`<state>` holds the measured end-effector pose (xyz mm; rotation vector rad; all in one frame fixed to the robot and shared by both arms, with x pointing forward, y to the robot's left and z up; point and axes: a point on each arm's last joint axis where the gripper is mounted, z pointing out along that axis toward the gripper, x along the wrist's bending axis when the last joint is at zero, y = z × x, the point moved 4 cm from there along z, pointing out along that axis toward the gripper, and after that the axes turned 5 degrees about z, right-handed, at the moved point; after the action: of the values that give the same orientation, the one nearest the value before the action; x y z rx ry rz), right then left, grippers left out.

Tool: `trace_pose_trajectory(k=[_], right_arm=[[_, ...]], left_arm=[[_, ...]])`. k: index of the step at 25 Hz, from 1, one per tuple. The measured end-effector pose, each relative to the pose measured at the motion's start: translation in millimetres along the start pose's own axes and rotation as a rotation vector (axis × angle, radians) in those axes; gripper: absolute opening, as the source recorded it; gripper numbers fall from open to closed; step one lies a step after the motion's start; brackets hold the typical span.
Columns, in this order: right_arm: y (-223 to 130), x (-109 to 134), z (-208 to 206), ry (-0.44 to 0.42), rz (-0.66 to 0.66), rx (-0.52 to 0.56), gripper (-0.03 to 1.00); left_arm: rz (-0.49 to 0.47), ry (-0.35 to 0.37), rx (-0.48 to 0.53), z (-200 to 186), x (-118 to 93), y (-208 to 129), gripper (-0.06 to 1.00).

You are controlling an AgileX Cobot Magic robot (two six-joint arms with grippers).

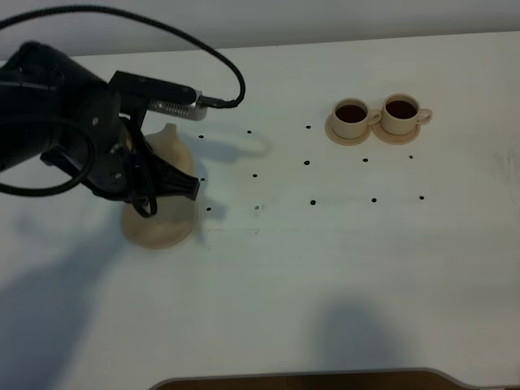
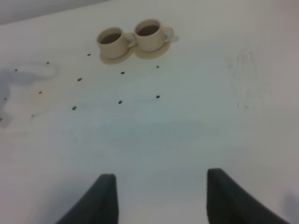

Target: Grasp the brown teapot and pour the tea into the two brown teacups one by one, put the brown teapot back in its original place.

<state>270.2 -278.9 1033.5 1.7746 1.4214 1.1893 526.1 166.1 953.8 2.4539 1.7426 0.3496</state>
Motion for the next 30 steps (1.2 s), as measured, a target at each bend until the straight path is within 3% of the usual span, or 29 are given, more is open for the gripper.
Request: trace_pose_trajectory(k=[14,30], right_arm=[[0,0,0,0.0,0.0,0.0,0.44],[0,0,0,0.0,0.0,0.0,0.44]], left_arm=[[-0.173,-0.021,-0.013,48,11,-39,0.14],[-0.203,-0.048,-0.077,53,12,-36,0.14]])
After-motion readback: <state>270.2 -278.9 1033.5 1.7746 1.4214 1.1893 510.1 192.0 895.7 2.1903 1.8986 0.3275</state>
